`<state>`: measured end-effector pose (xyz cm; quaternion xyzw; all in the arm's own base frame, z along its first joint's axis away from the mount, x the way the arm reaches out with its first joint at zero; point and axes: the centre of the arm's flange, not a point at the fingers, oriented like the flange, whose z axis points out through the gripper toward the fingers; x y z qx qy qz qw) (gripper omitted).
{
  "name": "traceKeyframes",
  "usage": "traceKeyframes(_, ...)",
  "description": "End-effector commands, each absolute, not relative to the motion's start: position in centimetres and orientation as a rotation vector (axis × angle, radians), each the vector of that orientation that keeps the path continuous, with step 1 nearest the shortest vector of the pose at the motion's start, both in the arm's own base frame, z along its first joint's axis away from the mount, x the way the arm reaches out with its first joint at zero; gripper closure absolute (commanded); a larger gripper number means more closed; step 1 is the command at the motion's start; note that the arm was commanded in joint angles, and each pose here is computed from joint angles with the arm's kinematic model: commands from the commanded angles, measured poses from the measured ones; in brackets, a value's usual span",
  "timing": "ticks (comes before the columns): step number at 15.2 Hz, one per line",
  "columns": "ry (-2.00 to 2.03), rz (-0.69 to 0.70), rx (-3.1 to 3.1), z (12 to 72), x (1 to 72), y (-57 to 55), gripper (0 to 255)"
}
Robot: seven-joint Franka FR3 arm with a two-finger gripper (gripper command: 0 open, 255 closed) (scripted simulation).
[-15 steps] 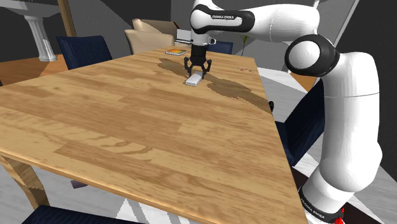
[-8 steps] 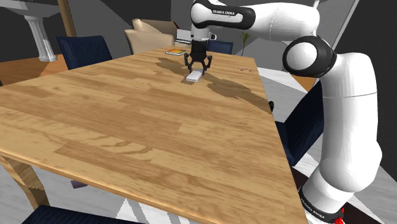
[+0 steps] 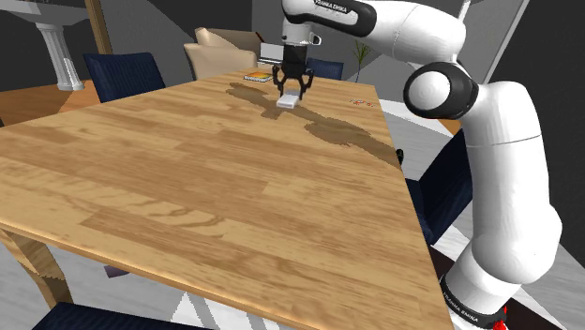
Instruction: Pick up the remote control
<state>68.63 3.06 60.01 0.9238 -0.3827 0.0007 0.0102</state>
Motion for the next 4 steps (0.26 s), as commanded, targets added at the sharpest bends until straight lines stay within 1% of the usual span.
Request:
traceKeyframes(1, -1.195, 0.002, 2.884, 61.13, 68.66, 3.05, 255)
traceKeyframes(4, -1.195, 0.002, 2.884, 61.74, 68.66, 3.05, 255)
